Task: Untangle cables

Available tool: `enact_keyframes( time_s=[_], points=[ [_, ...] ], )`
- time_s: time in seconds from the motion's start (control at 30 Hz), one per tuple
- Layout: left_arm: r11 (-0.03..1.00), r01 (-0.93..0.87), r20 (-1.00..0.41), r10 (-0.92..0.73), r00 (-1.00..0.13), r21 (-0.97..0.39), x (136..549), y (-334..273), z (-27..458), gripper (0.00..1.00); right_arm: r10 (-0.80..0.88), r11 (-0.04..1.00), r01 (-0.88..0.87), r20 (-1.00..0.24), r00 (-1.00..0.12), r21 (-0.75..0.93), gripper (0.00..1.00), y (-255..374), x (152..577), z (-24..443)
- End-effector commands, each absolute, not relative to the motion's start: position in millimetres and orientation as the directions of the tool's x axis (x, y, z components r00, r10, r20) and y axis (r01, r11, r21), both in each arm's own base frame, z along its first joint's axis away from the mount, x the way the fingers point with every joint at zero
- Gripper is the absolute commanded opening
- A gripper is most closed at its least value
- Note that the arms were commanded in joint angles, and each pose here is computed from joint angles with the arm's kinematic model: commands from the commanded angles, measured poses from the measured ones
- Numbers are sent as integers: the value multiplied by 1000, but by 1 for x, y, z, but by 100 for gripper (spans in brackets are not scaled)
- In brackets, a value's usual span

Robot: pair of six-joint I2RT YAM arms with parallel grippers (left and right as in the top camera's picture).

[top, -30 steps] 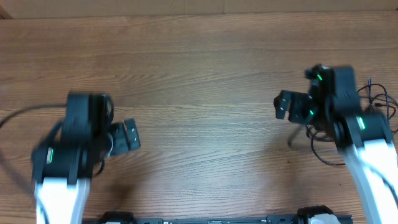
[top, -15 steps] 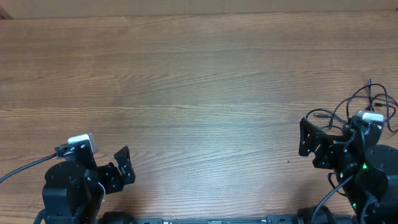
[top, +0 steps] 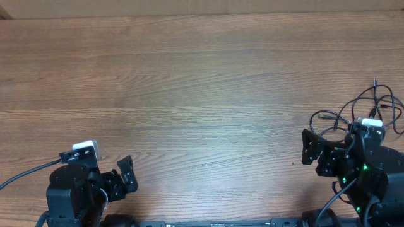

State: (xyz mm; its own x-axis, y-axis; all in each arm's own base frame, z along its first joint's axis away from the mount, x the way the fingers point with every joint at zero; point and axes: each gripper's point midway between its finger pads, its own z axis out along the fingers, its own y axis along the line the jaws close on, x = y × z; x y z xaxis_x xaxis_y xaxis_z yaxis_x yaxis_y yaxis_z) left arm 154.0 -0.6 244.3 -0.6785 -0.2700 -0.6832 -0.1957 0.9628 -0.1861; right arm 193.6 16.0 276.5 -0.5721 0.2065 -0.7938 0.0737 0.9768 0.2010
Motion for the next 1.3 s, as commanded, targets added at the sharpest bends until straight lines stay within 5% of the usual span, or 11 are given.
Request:
enact_keyframes(
  time_s=[0.0,0.2,0.5,0.87,1.1,1.27],
  points=[
    [961,-198,-682,-275,-678,-191,153,-1,243,100,205,978,88,-797,-568,188,100,13,194,276],
    [961,-198,-682,-275,-677,-191,153,-1,243,100,184,982,125,-858,-479,141,100,-2,198,291],
    [961,-198,-682,-276,-677,-192,153,-1,243,100,220,975,67,-968,-123,213,100,-4,214,309],
    [961,-198,-682,-275,-678,-191,153,-1,243,100,244,970,-71,-936,253,234,100,5,220,289],
    [961,-198,-682,-275,-677,-191,153,-1,243,100,250,968,-103,-902,353,228,100,6,228,270],
    [961,-198,-682,-276,-677,-192,153,-1,243,100,226,974,-91,-935,274,209,100,9,236,246]
  ],
)
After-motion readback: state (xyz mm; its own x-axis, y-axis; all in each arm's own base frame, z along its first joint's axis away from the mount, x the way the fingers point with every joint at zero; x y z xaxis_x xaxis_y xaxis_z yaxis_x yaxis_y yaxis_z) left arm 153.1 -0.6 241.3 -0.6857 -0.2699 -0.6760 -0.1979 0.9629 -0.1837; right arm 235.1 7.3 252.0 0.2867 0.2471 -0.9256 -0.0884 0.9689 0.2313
